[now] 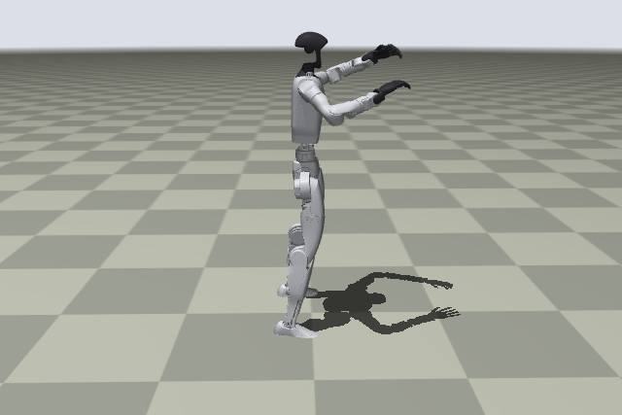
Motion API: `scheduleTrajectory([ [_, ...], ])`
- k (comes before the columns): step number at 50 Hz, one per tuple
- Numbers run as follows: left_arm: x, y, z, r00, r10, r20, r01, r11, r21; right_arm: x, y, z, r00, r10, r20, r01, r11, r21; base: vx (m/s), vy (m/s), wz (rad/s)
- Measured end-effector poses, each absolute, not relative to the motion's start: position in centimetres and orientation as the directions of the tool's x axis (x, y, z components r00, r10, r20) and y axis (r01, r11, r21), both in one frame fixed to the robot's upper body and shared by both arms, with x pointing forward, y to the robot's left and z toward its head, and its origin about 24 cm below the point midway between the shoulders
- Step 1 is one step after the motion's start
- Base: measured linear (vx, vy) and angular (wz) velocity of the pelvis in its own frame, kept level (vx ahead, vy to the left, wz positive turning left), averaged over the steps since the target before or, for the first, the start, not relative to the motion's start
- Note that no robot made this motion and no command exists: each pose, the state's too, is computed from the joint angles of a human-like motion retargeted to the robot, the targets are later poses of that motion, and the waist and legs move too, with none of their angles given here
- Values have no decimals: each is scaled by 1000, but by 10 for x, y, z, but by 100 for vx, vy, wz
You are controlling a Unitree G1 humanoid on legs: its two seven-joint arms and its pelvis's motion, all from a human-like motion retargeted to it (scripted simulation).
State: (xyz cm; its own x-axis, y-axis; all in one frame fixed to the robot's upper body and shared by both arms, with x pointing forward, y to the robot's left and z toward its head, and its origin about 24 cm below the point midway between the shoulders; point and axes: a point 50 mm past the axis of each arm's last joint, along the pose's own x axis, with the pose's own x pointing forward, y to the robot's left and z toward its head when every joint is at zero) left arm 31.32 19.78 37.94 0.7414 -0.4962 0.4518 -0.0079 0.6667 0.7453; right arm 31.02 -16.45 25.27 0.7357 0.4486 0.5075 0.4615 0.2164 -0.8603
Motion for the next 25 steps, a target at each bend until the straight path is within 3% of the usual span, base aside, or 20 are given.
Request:
scheduleTrajectory([
  [3,316,256,377,864,-288,413,-230,504,833,307,-170,254,736,458,499,469,186,-863,0,0,0],
  [6,303,309,394,878,-65,474,-431,324,842,303,-177,261,727,464,506,495,155,-855,0,0,0],
  [13,235,394,454,599,321,733,-755,-79,651,290,-190,286,681,483,551,595,74,-800,0,0,0],
  [17,212,408,472,475,389,790,-757,-277,592,285,-197,295,662,475,580,637,50,-769,0,0,0],
  [20,215,403,477,476,372,797,-716,-363,597,285,-201,293,670,454,588,640,49,-767,0,0,0],
  [25,256,366,463,638,242,731,-654,-331,681,293,-202,280,716,414,563,593,66,-803,0,0,0],
])
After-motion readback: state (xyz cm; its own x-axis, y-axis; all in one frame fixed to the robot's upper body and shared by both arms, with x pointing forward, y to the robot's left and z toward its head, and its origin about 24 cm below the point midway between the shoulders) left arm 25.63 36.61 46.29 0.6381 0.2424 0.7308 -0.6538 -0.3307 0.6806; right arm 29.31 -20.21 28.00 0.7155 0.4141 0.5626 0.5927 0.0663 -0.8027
